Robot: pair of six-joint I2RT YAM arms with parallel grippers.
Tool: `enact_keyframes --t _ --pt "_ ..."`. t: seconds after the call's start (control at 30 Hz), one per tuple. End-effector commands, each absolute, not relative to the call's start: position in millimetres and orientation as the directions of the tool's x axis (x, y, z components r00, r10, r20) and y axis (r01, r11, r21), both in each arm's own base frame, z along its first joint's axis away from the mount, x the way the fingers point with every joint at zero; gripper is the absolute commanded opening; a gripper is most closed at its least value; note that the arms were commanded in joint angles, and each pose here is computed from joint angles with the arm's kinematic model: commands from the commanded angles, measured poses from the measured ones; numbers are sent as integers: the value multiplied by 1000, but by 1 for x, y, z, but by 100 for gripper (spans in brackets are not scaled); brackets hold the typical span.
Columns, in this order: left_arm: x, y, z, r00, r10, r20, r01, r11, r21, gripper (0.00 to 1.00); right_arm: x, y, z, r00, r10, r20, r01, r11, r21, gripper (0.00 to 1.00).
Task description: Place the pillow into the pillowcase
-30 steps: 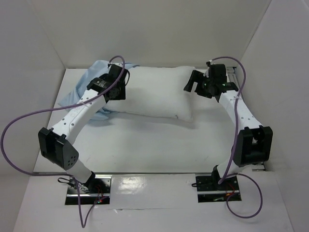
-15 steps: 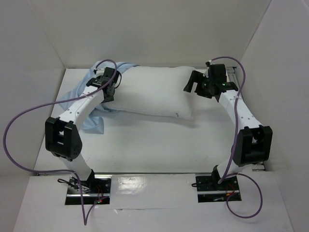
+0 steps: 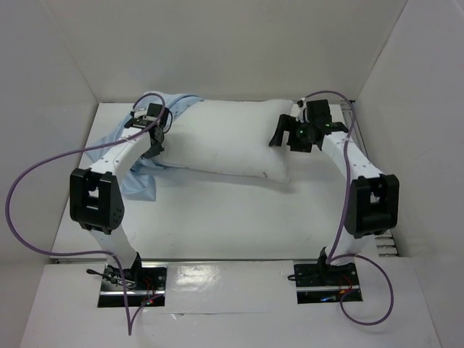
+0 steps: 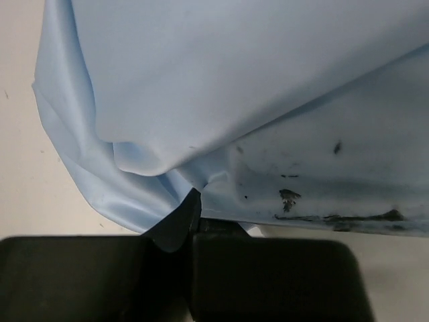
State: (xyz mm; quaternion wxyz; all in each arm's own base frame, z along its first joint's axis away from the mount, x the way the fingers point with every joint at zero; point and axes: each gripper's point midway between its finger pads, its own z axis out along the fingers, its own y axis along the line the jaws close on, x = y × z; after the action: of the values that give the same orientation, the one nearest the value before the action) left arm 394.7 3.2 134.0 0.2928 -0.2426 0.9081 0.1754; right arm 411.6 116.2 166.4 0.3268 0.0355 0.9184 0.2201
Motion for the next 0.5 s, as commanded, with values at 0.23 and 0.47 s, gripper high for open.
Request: enact_keyframes --t 0.23,0.47 --pt "426 -158 211 -732 -141 -667 -52 987 -152 0 438 197 179 -822 290 -491 -233 615 753 0" --pt "379 -336 372 -701 -47 -712 541 614 -574 0 471 182 339 -577 452 -680 -389 580 716 0"
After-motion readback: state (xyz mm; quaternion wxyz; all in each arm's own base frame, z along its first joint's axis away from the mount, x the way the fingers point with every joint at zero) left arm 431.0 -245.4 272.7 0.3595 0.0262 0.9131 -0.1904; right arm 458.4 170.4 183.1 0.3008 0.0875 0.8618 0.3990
